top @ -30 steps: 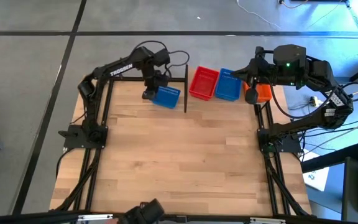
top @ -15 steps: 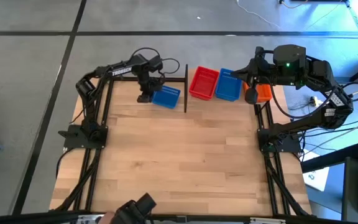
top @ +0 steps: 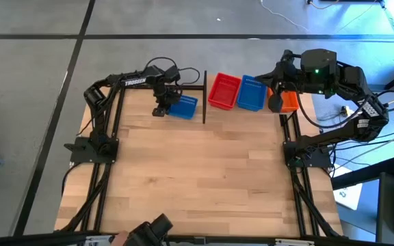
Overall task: Stack baskets on shelf by color
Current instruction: Stack the blue bin on top of the stacked blue bins on the shelf
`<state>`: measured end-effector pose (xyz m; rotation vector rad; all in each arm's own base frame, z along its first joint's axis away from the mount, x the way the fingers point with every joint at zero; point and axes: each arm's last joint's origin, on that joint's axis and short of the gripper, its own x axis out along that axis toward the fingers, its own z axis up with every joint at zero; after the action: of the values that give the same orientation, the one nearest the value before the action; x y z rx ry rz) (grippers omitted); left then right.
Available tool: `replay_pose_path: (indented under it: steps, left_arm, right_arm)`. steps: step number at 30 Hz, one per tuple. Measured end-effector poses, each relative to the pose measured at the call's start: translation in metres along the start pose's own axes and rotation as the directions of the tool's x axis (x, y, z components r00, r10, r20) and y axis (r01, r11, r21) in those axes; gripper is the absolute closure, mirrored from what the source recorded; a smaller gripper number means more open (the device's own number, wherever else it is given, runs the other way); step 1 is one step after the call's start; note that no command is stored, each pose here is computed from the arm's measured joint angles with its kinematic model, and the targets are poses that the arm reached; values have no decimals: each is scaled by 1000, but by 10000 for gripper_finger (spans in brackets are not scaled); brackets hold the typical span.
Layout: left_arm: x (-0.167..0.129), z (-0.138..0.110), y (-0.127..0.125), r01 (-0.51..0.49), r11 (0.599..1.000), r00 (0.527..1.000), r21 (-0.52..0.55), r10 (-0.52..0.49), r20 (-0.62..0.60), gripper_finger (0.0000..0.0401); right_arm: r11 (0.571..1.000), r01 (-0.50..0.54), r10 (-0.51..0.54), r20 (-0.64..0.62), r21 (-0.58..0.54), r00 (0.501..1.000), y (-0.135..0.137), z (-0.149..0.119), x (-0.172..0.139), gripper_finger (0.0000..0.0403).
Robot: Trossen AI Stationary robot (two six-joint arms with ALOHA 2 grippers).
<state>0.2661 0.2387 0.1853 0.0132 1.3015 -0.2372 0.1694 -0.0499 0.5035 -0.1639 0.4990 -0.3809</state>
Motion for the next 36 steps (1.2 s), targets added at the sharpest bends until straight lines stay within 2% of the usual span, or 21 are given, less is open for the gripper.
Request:
replay_pose_path:
  steps: [7,13,15,19,23,30,33,36]
  left_arm:
    - [12,0,-2,-73,997,996,39,75,-45,327]
    - [16,3,-5,-79,996,995,50,82,-52,328]
    - [17,6,-8,-79,997,995,13,80,-54,338]
    - [19,12,-16,-91,996,991,15,92,-100,387]
    - [19,16,-22,-135,991,978,-7,132,-159,397]
    - [-18,13,-44,-156,984,977,-90,140,-163,401]
    - [-44,13,-56,-244,961,964,-129,227,-137,401]
    - [-75,10,-74,-367,914,928,-173,348,-129,401]
  right_arm:
    - [1000,16,-16,-3,-2,1000,0,0,0,402]
    - [1000,16,-16,-3,-2,1000,-1,0,0,402]
    - [1000,16,-16,-3,-2,1000,-1,0,0,402]
    - [1000,16,-16,-3,0,1000,-1,0,0,402]
    - [1000,16,-16,-3,1,1000,-1,0,0,402]
    - [1000,16,-16,-4,-16,1000,0,0,0,402]
    - [999,16,-16,-3,-31,1000,0,0,0,402]
    - [999,16,-16,-4,-30,1000,0,0,0,402]
